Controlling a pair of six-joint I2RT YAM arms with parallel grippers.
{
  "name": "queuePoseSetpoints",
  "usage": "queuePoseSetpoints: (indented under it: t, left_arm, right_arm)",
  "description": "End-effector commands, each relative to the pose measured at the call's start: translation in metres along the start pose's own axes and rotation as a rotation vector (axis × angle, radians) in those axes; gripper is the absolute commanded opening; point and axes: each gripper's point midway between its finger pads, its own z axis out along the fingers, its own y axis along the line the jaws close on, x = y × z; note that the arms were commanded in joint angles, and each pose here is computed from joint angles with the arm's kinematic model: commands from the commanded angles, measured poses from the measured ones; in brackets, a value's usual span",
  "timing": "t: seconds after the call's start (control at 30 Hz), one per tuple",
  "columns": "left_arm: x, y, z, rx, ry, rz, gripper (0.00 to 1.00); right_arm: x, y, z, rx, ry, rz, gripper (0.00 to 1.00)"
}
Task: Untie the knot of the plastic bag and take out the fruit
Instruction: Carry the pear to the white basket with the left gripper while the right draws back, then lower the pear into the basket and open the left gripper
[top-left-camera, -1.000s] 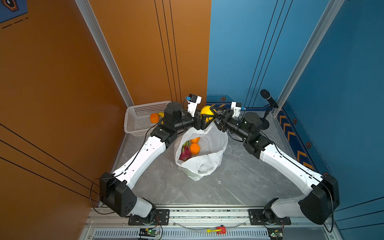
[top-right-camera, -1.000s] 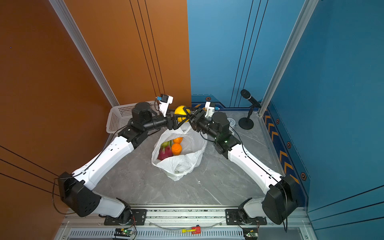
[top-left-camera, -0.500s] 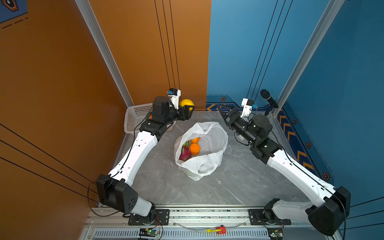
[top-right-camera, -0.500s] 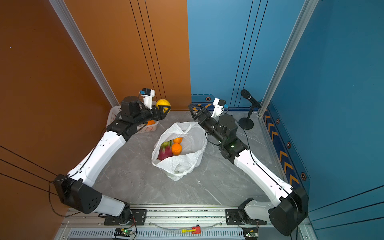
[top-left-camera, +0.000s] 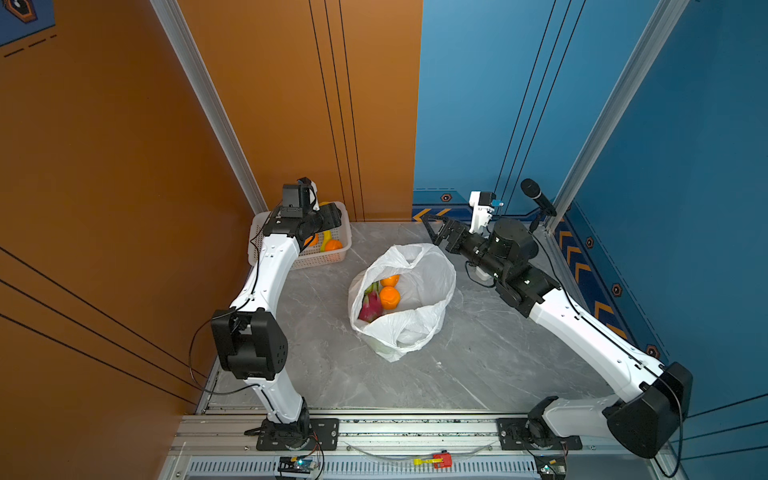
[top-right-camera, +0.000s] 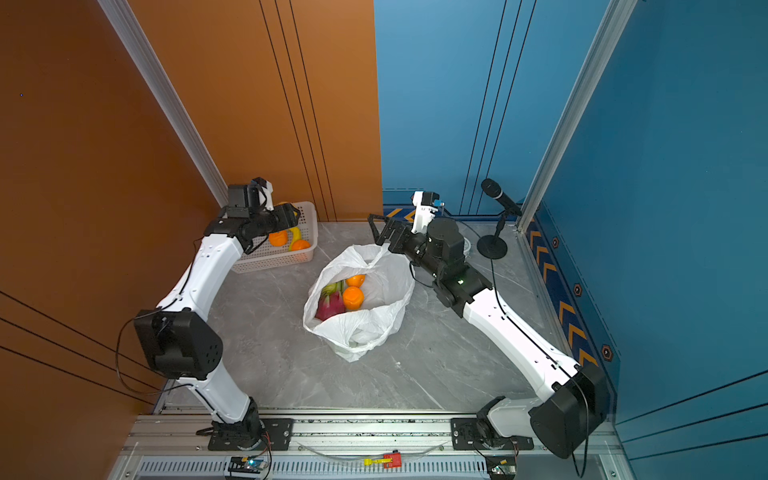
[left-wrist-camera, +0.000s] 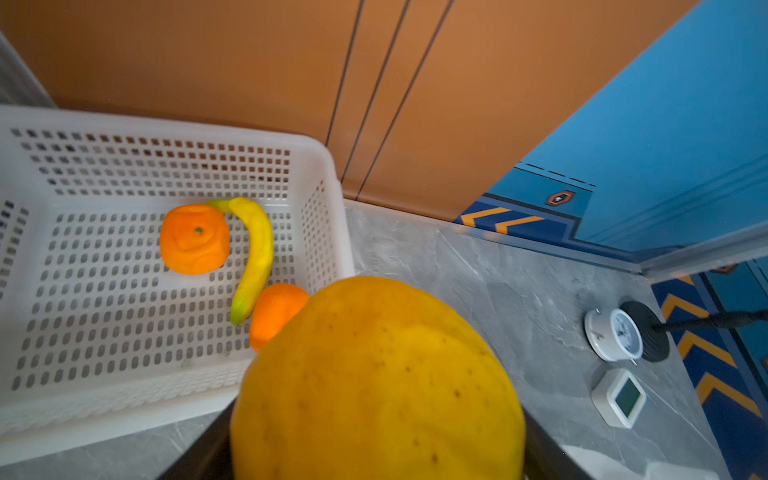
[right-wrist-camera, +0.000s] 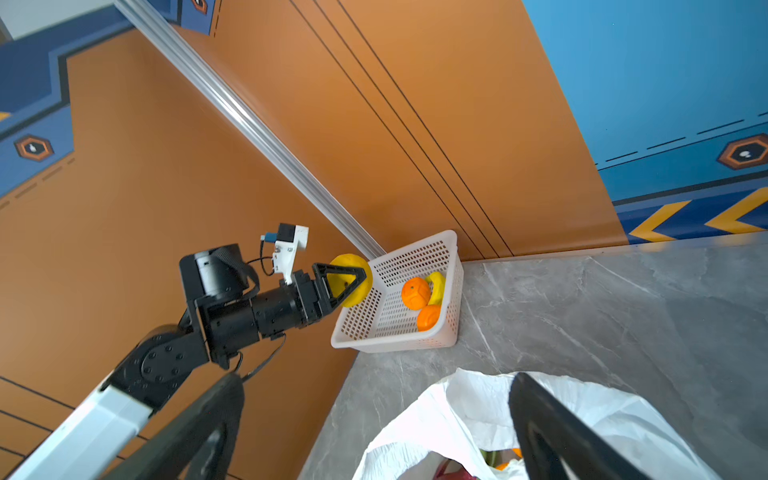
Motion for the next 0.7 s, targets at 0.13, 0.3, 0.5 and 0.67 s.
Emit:
queuePoseSetpoints:
  t: [0.13, 0.3, 0.5, 0.67]
  left_arm:
    - [0.006, 0.064, 0.033, -0.175, 0.106, -0.19, 0.58]
    - [0.011, 0.104, 0.057, -0.27, 0.148, -0.285, 0.57]
    - [0.03, 0.14, 0.085, -0.342, 0.233, -0.361, 0.57]
    - [0.048, 0.154, 0.11, -0.349, 0.311, -0.389, 0.58]
  right_arm:
    - [0.012, 0.009, 0.021, -0.041, 0.135, -0.22, 1.0]
    - [0.01, 0.002, 0.031, -0.04, 0.147, -0.222, 1.0]
    - [0.006, -0.007, 0.037, -0.029, 0.151, -0.217, 1.0]
    - [0.002, -0.016, 0.038, -0.012, 0.145, -0.217, 1.0]
